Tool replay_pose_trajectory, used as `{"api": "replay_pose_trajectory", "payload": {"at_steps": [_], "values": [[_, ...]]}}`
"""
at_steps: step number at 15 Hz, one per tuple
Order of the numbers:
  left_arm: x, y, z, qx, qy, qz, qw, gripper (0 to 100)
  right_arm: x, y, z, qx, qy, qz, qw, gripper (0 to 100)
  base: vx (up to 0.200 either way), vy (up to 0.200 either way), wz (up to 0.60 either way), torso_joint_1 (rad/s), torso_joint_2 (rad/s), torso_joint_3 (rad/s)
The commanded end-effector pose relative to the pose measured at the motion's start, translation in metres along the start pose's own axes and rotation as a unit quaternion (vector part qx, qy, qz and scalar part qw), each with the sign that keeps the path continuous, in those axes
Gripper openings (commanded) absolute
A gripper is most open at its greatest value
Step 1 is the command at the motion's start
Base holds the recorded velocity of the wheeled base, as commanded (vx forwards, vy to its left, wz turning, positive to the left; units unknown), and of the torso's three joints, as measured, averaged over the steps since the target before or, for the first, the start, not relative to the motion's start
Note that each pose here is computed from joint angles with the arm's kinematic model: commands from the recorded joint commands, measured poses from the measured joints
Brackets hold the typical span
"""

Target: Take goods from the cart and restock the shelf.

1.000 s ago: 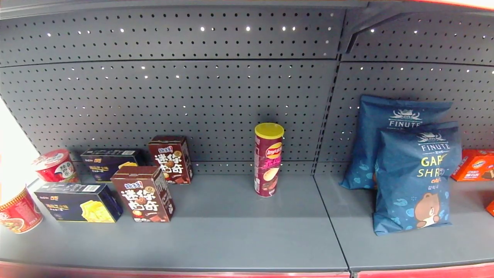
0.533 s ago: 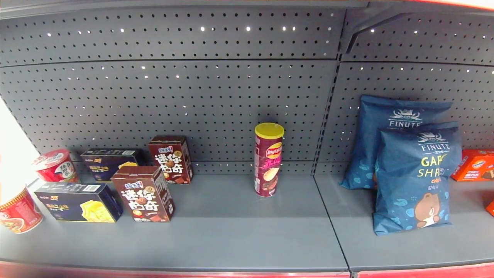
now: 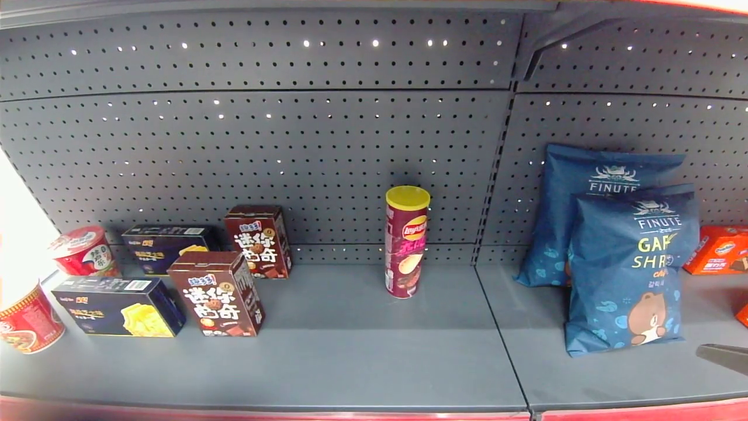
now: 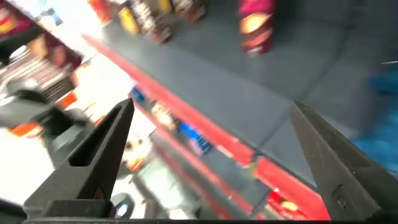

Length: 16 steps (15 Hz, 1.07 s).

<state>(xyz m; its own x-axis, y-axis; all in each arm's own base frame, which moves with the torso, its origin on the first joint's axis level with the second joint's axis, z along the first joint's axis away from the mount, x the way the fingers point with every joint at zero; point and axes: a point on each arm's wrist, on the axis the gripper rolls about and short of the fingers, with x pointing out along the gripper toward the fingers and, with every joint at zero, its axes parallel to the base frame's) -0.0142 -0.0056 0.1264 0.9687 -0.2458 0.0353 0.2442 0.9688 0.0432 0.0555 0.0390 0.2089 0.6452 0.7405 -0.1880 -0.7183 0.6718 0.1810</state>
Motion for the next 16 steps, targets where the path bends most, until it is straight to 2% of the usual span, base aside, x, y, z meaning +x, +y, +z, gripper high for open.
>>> {"api": "replay_pose_trajectory", "payload": {"at_steps": [1, 3, 6, 7, 9, 10, 12, 15, 16], "values": [[0.002, 0.0, -0.003, -0.003, 0.009, -0.005, 0.9999, 0, 0.038, -0.009, 0.005, 0.012, 0.056, 0.015, 0.998, 100, 0.0, 0.0, 0.0, 0.0, 0.0, 0.0], [0.003, 0.001, -0.006, -0.014, 0.017, -0.023, 0.9995, 0, 0.063, -0.016, 0.012, 0.017, 0.071, 0.022, 0.997, 100, 0.0, 0.0, 0.0, 0.0, 0.0, 0.0], [0.003, 0.001, -0.007, -0.031, 0.02, -0.038, 0.9986, 0, 0.101, -0.025, 0.042, 0.027, 0.045, 0.03, 0.998, 100, 0.0, 0.0, 0.0, 0.0, 0.0, 0.0], [0.003, 0.001, -0.005, -0.036, 0.017, -0.045, 0.9982, 0, 0.116, -0.028, 0.05, 0.031, 0.049, 0.031, 0.998, 100, 0.0, 0.0, 0.0, 0.0, 0.0, 0.0], [0.002, 0.002, -0.002, -0.041, 0.012, -0.058, 0.9974, 0, 0.149, -0.04, 0.05, 0.03, 0.069, 0.026, 0.997, 100, 0.0, 0.0, 0.0, 0.0, 0.0, 0.0], [0.002, 0.002, 0.003, -0.041, 0.008, -0.061, 0.9973, 0, 0.168, -0.05, 0.045, 0.009, 0.069, 0.028, 0.997, 100, 0.0, 0.0, 0.0, 0.0, 0.0, 0.0], [0.003, 0.002, 0.012, -0.04, 0.002, -0.063, 0.9972, 0, 0.195, -0.071, 0.037, -0.031, 0.052, 0.042, 0.997, 100, 0.0, 0.0, 0.0, 0.0, 0.0, 0.0], [0.004, 0.003, 0.013, -0.047, 0.007, -0.074, 0.9961, 0, 0.217, -0.095, 0.031, -0.036, 0.03, 0.066, 0.997, 100, 0.0, 0.0, 0.0, 0.0, 0.0, 0.0], [0.005, 0.003, 0.012, -0.047, 0.009, -0.078, 0.9958, 0, 0.225, -0.105, 0.034, -0.047, 0.007, 0.085, 0.995, 100, 0.0, 0.0, 0.0, 0.0, 0.0, 0.0]]}}
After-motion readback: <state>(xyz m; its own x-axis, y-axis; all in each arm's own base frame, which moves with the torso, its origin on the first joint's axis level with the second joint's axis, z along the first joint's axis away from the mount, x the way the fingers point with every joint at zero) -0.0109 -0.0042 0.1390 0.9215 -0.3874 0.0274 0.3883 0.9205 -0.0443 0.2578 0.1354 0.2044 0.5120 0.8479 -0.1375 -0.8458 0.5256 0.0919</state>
